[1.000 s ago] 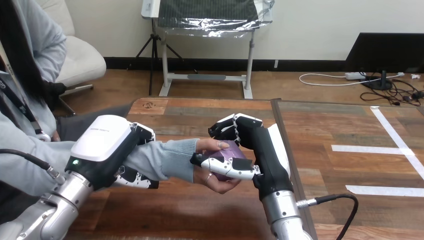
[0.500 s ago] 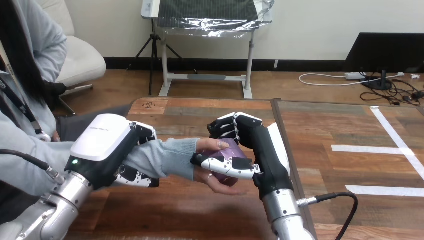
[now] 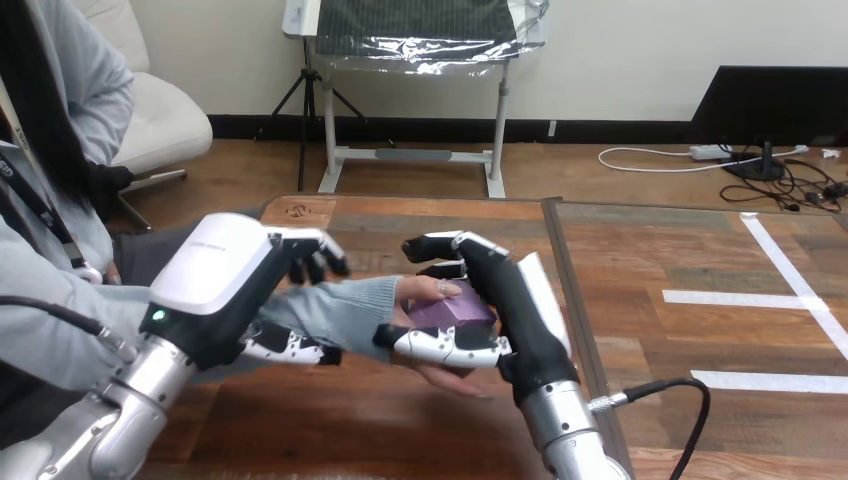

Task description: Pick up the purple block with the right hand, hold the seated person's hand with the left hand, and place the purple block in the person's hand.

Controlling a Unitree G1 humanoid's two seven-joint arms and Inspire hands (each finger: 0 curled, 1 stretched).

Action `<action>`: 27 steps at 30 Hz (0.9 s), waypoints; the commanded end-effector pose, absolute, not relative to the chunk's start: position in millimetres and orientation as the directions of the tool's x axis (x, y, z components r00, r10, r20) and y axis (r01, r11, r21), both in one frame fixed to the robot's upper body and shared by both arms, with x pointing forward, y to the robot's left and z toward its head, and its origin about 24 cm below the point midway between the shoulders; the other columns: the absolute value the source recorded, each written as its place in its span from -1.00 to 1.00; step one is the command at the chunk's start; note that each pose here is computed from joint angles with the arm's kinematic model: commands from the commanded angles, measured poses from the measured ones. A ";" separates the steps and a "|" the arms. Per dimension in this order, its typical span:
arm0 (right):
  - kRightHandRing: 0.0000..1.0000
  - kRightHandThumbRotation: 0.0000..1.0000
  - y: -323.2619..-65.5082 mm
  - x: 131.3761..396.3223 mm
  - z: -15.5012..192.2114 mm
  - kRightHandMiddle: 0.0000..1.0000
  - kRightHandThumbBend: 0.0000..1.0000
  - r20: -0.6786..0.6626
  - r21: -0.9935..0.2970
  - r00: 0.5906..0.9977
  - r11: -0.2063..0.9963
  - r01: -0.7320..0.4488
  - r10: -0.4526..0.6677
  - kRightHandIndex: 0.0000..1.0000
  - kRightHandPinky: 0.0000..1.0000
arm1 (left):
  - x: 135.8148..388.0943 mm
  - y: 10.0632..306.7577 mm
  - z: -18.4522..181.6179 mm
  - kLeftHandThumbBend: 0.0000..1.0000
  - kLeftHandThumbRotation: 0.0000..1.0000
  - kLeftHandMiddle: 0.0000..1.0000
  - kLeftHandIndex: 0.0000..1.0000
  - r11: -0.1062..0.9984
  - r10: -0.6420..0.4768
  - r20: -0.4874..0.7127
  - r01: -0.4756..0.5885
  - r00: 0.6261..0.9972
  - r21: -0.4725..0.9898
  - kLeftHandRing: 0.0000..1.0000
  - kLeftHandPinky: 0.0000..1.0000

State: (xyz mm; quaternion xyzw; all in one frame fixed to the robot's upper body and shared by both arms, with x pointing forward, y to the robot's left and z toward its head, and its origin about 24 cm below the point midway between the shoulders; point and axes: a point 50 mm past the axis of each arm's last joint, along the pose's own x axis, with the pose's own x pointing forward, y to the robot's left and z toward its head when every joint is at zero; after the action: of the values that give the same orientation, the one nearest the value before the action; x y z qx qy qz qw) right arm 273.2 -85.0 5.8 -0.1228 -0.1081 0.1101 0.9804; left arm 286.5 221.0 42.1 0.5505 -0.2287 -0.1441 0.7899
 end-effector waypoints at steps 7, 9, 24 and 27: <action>0.80 -0.08 -85.5 292.3 34.2 0.78 1.00 0.259 -0.330 0.922 0.924 -0.194 0.286 0.85 0.73 | 292.2 213.9 59.7 1.00 -0.47 0.48 0.53 0.397 -0.467 0.292 -0.098 0.834 0.913 0.46 0.34; 0.84 -0.03 -86.1 292.5 34.3 0.81 1.00 0.255 -0.336 0.922 0.921 -0.197 0.290 0.87 0.76 | 291.3 214.1 59.2 1.00 -0.44 0.52 0.56 0.398 -0.467 0.292 -0.096 0.835 0.912 0.50 0.39; 0.99 0.35 -90.8 293.4 35.9 0.99 1.00 0.226 -0.375 0.921 0.901 -0.219 0.318 1.00 0.88 | 285.1 214.6 55.3 1.00 -0.16 0.80 0.87 0.425 -0.466 0.302 -0.089 0.832 0.901 0.78 0.63; 1.00 0.37 -91.7 292.6 36.6 1.00 1.00 0.239 -0.375 0.916 0.901 -0.219 0.323 1.00 0.90 | 283.2 214.9 55.1 1.00 -0.13 0.84 0.90 0.439 -0.467 0.311 -0.089 0.828 0.894 0.83 0.67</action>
State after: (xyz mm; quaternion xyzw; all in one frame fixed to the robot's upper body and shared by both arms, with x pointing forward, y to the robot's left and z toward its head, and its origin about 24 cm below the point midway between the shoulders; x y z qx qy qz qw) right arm 278.6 -97.9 6.9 -0.1755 -0.0848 0.1361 0.9713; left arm 275.9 220.1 36.8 0.5411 -0.2261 -0.1450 0.7969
